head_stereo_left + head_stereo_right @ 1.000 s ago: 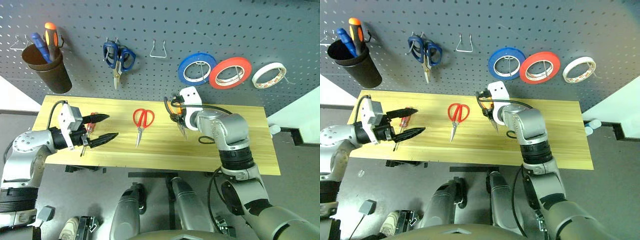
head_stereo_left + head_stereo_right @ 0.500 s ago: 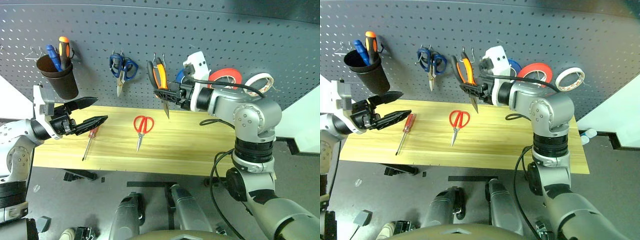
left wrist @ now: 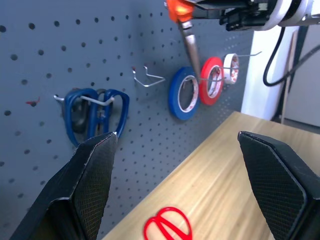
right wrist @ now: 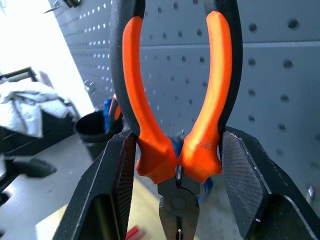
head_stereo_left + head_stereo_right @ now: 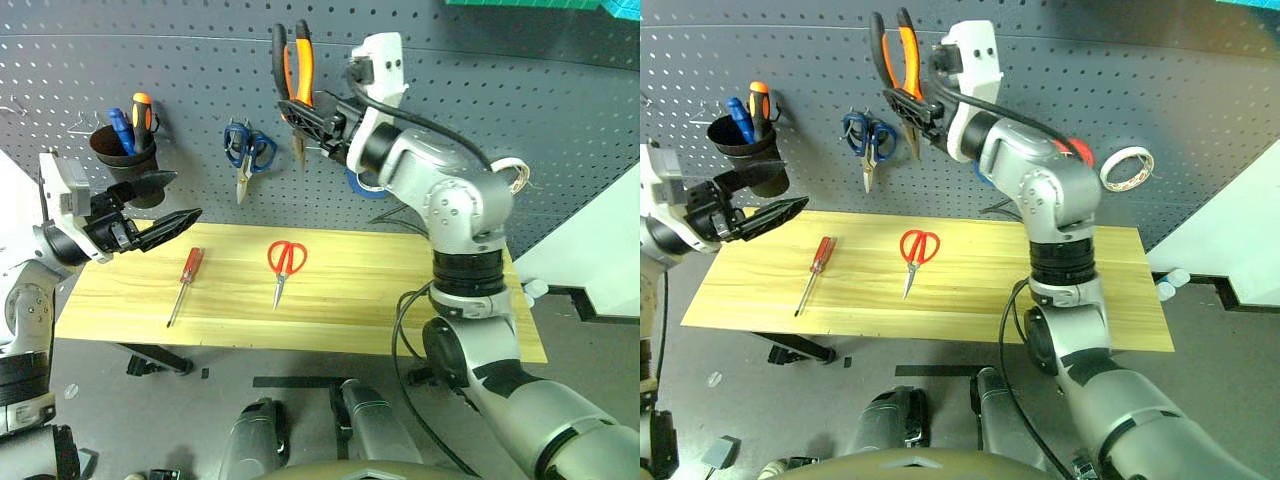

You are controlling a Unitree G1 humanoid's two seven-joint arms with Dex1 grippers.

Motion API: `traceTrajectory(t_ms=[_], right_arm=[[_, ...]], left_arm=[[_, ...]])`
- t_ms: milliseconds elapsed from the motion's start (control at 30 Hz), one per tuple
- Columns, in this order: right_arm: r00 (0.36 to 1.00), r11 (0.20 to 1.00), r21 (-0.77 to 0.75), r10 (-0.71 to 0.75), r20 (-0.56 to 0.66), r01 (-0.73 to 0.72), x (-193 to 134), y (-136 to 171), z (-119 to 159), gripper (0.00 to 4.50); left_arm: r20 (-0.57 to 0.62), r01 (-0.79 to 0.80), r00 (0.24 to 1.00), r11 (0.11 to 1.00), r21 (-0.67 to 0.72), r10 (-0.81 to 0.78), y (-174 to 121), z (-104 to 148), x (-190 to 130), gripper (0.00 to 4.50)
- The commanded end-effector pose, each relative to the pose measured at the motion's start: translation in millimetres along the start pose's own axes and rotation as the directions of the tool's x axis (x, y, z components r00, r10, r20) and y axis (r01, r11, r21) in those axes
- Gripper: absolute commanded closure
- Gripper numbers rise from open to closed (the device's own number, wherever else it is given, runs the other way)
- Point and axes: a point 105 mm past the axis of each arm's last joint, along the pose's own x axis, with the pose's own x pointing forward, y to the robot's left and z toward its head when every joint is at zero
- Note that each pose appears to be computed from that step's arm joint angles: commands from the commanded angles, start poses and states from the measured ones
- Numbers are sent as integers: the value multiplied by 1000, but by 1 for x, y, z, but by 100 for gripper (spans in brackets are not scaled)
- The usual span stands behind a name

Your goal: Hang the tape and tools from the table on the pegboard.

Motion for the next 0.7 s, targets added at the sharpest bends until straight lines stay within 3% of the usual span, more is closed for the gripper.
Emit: traceTrajectory(t_ms=[33, 333, 700], right_arm=[[987, 991, -104, -73, 140, 88, 13, -2, 33, 233], [958, 972, -78, -204, 201, 223, 27, -17, 37, 233], [933, 931, -161, -292, 211, 328, 39, -31, 9, 233]], left_arm=[[21, -20, 1000, 998, 58, 19, 4, 8, 2, 43], [-8, -28, 1000, 997, 71, 28, 4, 0, 6, 43], [-17, -20, 1000, 997, 78, 22, 1, -5, 9, 43]])
